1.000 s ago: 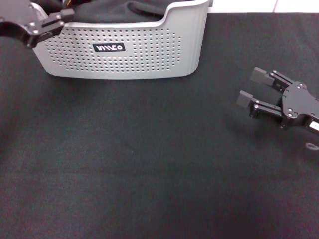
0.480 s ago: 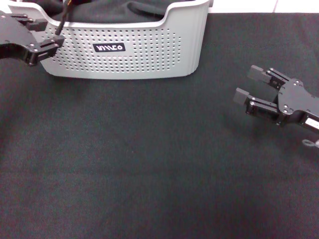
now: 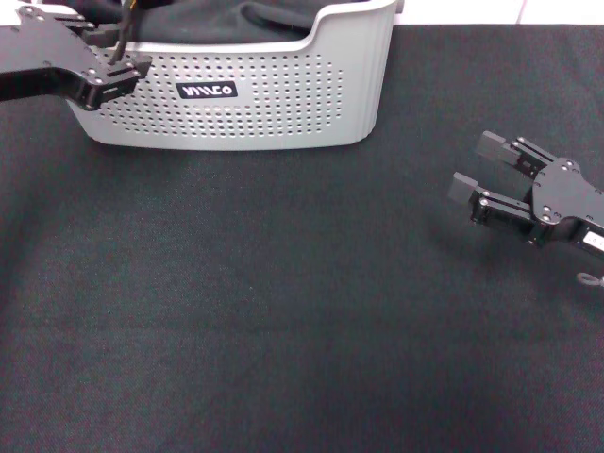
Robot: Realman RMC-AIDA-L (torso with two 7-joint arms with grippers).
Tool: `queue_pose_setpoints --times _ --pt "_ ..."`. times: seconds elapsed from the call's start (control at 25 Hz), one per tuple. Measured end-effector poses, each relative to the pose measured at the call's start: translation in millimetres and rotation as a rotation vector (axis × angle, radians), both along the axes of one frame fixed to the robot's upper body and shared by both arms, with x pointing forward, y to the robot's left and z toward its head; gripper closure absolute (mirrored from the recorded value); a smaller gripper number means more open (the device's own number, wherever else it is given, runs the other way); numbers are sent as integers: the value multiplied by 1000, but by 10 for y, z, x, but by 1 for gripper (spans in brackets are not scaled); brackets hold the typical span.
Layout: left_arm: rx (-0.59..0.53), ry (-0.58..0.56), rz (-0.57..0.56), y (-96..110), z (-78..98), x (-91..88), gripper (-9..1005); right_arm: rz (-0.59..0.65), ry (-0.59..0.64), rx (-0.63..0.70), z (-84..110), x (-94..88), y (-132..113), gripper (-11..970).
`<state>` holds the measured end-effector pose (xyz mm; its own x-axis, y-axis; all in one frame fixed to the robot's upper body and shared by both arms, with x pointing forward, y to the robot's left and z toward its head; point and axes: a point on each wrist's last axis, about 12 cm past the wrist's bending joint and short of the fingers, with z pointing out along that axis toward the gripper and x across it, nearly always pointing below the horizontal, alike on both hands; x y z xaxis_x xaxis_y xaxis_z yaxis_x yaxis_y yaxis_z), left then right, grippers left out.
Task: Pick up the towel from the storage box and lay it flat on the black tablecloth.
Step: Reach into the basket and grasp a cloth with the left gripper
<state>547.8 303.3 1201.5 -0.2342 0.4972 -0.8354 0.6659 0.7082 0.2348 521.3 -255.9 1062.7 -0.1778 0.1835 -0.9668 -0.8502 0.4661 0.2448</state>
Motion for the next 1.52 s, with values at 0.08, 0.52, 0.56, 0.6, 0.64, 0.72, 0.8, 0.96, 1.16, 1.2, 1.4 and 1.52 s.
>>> queue_pose_setpoints --times 0.08,0.52,0.56,0.6,0.64,0.72,0.8,0.96,1.16,1.2,1.4,1.52 --pt "3 -5 -5 -26 -1 10 671 -1 1 0 -4 -4 -1 90" --pt "17 -31 10 -28 -20 20 725 -8 -5 -5 -16 -20 -15 91" --pt "16 -32 12 -26 -20 22 747 -8 -5 -5 -17 -22 -16 91" --pt "15 -32 14 -25 -24 23 769 -9 -4 -5 -18 -23 -17 91" --pt "14 -31 15 -24 -29 25 791 -10 -4 -5 -18 -23 -19 91" --pt "13 -28 16 -24 -39 30 835 -11 -4 -5 -19 -25 -21 91" --pt "11 -24 16 -24 -51 41 834 -12 -5 -5 -21 -28 -23 91" --pt "7 -16 22 -15 -82 54 833 -13 -4 -5 -23 -31 -25 91" --pt "7 -10 26 2 -99 42 831 -12 -4 -5 -24 -32 -25 91" --pt "7 -9 26 3 -100 41 830 -12 -4 -6 -24 -32 -25 91" --pt "13 -2 23 2 -108 32 823 -12 -4 -5 -24 -32 -25 91" --pt "17 6 31 3 -116 35 791 -12 -4 -5 -23 -33 -25 91"
